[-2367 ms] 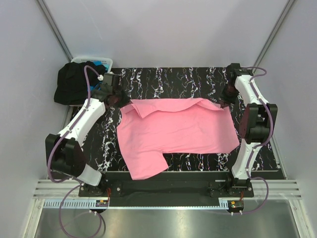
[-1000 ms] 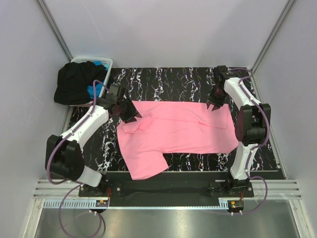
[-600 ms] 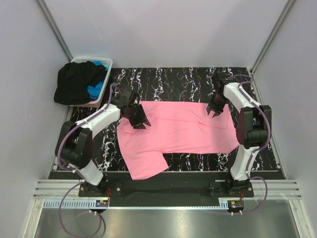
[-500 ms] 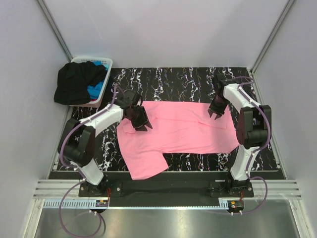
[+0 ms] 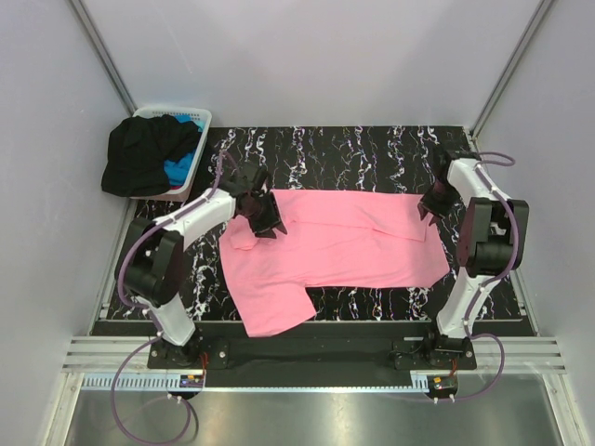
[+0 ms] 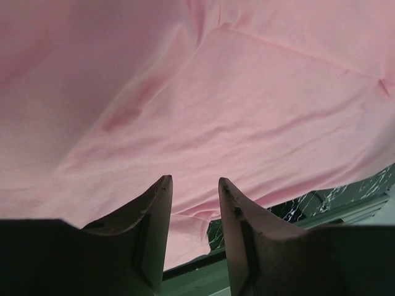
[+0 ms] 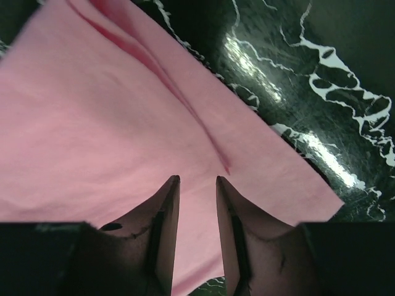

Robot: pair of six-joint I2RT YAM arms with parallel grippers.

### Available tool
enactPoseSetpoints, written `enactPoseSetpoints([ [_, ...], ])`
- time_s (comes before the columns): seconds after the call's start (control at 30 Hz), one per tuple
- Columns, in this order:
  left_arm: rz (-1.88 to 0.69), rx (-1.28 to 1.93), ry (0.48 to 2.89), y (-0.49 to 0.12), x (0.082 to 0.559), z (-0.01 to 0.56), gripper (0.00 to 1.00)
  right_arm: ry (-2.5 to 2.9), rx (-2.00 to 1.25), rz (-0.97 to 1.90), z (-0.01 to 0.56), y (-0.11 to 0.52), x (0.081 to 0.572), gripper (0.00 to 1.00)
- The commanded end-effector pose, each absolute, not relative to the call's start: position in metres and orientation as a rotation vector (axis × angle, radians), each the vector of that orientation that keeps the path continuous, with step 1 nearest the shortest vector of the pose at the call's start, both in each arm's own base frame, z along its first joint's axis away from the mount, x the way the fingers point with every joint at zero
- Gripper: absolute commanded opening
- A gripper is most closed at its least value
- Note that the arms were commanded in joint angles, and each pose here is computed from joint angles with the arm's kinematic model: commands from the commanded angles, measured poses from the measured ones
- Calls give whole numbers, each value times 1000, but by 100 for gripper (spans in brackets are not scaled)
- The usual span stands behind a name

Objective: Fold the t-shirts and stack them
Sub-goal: Fold the tshirt

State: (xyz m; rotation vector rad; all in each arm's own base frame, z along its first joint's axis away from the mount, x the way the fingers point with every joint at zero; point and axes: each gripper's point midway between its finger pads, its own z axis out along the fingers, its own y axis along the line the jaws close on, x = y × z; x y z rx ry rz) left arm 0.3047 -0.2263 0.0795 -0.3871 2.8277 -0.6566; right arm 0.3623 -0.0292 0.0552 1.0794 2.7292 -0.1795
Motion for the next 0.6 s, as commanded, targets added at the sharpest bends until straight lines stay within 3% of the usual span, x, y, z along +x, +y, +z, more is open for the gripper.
enactPoseSetpoints([
  [0.0,-624,-370,2732,-228,341,99,41,2698,1000,-4,71,-8,395,37],
  [0.3,-290,-515,2713,-180,371,91,40,2752,877,139,66,18,400,36],
  [0.57,-125,-665,2771,-138,376,65,33,2823,842,156,46,29,397,37],
])
